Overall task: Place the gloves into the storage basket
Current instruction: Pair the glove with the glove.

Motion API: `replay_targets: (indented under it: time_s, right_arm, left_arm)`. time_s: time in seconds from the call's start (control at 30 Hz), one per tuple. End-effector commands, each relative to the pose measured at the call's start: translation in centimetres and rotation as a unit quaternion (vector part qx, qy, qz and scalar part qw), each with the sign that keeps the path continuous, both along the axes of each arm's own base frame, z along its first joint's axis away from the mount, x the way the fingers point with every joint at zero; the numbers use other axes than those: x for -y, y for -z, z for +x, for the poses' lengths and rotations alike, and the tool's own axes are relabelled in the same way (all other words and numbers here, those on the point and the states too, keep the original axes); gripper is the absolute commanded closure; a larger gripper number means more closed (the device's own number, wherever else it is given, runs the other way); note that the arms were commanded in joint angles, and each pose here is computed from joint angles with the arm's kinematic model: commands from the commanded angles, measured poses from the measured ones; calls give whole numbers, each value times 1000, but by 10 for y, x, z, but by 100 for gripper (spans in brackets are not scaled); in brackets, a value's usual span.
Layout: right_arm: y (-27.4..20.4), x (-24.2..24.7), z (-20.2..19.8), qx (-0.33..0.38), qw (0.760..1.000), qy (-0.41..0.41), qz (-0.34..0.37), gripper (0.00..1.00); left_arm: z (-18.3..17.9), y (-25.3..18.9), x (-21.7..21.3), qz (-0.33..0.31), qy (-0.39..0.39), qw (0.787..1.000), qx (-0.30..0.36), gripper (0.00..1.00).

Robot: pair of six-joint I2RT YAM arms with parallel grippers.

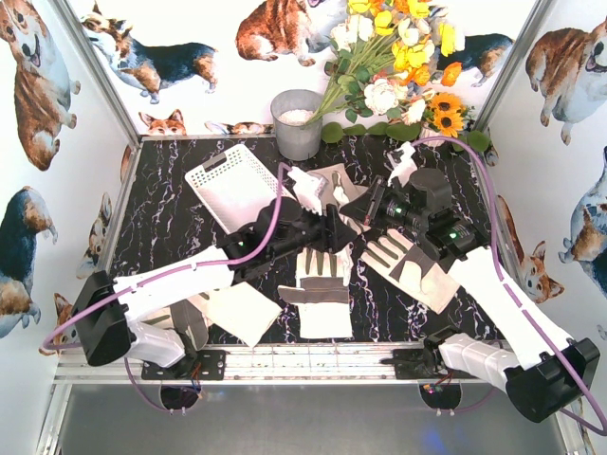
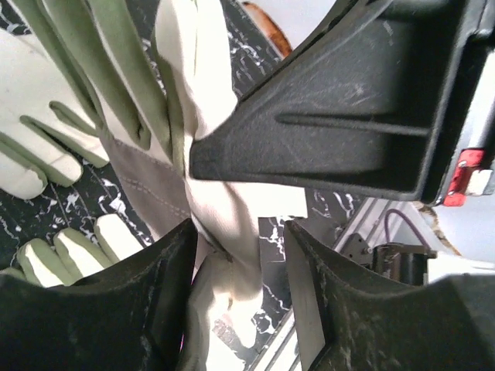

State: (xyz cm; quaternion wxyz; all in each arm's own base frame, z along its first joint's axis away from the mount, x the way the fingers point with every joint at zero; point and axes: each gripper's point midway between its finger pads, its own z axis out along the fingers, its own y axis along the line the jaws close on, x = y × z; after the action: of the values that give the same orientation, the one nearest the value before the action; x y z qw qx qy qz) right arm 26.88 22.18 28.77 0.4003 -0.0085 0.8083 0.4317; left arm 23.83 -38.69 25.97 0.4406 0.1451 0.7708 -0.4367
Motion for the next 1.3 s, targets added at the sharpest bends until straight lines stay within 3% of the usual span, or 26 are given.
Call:
replay_targets:
  time_s: [0.0,0.27,0.4,0.5,0.57,0.67,0.73,0.8,1.1,1.27]
  right_arm:
    - [-28,8,13,37,998,45,3,100]
    - [-21,14,16,27,997,66,-10,100]
    - [-18,15,18,24,997,68,-15,100]
    - [-17,17,18,26,997,66,-27,98]
    - [-18,18,17,31,997,61,-36,81]
    - [-21,22,18,35,998,48,-35,43]
    - [-25,23,17,37,999,33,-18,25]
    - [-28,24,16,39,999,16,5,15]
    - [-18,30,4,25,998,-13,64,13]
    - [-15,19,-17,45,992,-71,93,10]
  left_arm:
    - [4,12,0,47,-18,999,2,59]
    - [9,26,-5,82,-41,996,-8,67]
    - [7,28,-2,83,-30,996,-11,89]
    - [5,25,-4,80,-29,996,-10,100]
    - [3,20,-8,75,-31,997,-8,100]
    - [0,19,-16,82,-27,996,-17,100]
    - [-2,18,-22,83,-22,996,-27,100]
    - [-4,15,-25,75,-14,996,-37,100]
    - [7,-14,-47,12,-21,997,-67,100]
    - [19,-17,-58,-20,-58,993,-102,100]
